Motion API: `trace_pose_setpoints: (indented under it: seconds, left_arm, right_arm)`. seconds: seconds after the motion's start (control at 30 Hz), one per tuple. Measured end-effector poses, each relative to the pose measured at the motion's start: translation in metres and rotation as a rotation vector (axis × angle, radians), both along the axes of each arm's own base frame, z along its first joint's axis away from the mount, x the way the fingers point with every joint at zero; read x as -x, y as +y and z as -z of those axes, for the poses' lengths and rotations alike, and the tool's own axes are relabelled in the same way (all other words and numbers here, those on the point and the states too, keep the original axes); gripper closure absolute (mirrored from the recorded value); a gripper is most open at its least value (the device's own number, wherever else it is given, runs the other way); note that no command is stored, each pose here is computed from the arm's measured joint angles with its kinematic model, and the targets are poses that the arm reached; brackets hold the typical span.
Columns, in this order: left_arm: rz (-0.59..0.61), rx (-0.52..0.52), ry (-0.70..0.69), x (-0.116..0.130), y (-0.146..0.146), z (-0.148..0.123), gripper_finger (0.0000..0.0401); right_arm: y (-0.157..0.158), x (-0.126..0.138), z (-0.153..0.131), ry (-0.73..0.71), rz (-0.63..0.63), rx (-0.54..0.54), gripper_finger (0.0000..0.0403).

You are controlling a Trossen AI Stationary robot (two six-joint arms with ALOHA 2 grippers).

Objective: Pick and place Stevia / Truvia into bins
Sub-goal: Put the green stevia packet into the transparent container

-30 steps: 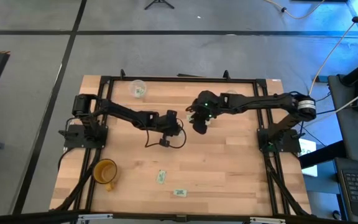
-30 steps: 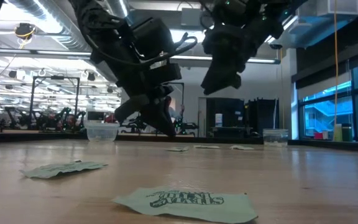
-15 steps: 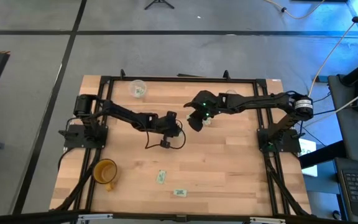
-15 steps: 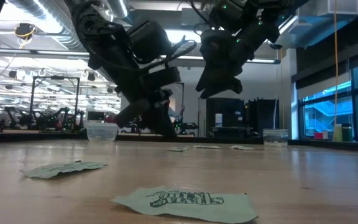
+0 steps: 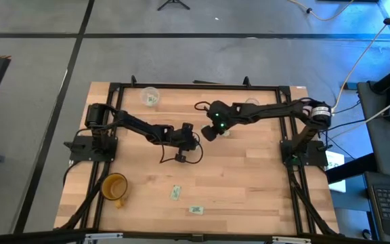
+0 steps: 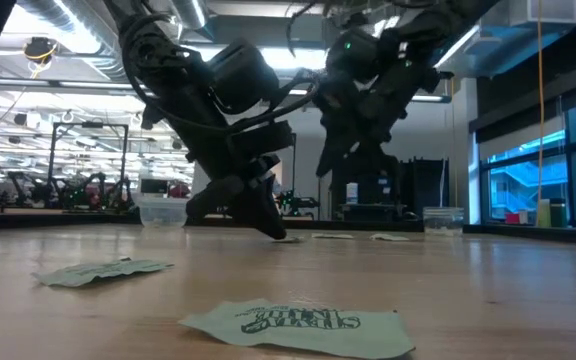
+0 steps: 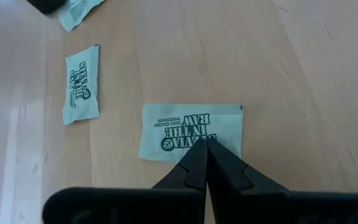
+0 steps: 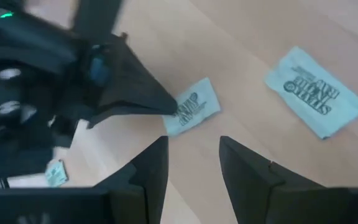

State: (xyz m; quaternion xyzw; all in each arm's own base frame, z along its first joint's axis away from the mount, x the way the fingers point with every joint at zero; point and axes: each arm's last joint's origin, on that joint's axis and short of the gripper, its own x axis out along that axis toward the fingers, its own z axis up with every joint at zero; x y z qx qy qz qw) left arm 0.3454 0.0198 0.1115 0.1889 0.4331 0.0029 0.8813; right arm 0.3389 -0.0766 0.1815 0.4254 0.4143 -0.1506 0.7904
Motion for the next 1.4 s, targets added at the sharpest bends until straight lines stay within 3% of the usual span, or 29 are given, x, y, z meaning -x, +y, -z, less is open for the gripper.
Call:
trace_pose_setpoints:
  seconds: [0.63, 1.17, 1.4]
  left_arm:
    - [0.000, 0.001, 0.005, 0.000, 0.000, 0.001, 0.0399]
    - [-0.018, 0.016, 0.001, 0.000, 0.000, 0.001, 0.0399]
    - [-0.018, 0.016, 0.001, 0.001, 0.000, 0.001, 0.0399]
  right_arm:
    - [-0.003, -0.018, 0.052, 0.037, -0.005, -0.108, 0.0256]
    - [-0.015, -0.025, 0.063, -0.018, 0.012, -0.147, 0.0258]
    - [-0.019, -0.024, 0.063, -0.024, 0.018, -0.144, 0.0296]
